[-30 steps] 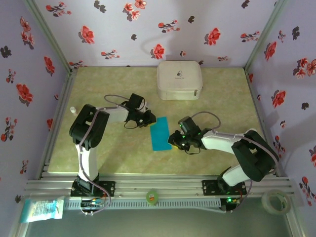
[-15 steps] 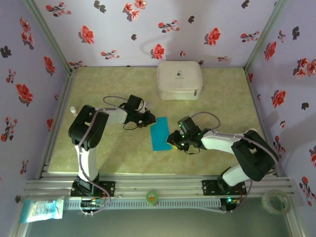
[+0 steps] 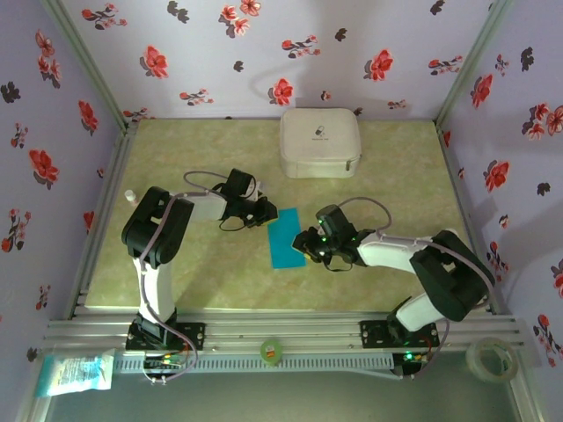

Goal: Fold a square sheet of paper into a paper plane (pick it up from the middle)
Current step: Fold the triangle a second time at the center of the table.

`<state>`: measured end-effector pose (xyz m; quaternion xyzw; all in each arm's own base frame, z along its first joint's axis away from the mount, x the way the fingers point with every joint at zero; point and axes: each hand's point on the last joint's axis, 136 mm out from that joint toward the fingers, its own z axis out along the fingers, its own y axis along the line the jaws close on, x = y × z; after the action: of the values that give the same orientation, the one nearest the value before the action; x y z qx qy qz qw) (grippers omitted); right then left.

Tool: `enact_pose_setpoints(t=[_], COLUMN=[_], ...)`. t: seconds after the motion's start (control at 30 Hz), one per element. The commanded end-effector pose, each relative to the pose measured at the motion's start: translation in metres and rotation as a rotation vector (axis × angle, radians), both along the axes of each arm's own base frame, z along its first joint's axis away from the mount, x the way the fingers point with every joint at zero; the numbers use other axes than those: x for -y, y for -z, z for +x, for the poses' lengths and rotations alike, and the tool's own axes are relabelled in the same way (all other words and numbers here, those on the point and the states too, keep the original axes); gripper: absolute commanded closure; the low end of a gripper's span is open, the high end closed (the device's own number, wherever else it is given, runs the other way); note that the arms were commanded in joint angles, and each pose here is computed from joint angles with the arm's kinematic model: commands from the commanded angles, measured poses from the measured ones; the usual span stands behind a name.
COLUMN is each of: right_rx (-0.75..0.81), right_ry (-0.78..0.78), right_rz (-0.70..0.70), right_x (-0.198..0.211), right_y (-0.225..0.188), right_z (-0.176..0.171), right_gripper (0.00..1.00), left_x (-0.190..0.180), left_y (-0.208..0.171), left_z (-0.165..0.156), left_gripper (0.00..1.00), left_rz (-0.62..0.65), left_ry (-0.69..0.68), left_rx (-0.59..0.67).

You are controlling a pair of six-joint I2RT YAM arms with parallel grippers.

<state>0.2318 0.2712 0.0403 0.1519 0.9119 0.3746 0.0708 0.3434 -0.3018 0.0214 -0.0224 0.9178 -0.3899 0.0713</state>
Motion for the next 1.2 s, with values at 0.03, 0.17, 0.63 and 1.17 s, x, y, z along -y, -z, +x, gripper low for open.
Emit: enact_pose_setpoints(t=[0.03,0.17,0.63,1.17], right_rx=[0.029,0.023,0.014,0.015], right_ry=[0.006,0.006,0.048,0.111], right_rz=[0.060,0.100,0.162,0.186], right_x=[-0.007,-0.010,-0.006,-0.009], right_y=[-0.003,0.000,0.012,0.006], right_z=[0.014,0.021,0.036,0.048], right_gripper=[0.68,0.68,0.82,0.90], left_x=[-0.009,-0.003,0.021,0.000], left_y=[0.025,0.019,-0.014,-0.118], left_z=[-0.014,-0.010,0.006,-0.048], left_gripper=[0.84,0.84,0.80,0.58], left_rz=[0.044,0.028,-0.002,-0.009], left_ry=[0.036,0.074,0.166,0.245], left_rx=[-0.059,-0.033,0.049,0.650])
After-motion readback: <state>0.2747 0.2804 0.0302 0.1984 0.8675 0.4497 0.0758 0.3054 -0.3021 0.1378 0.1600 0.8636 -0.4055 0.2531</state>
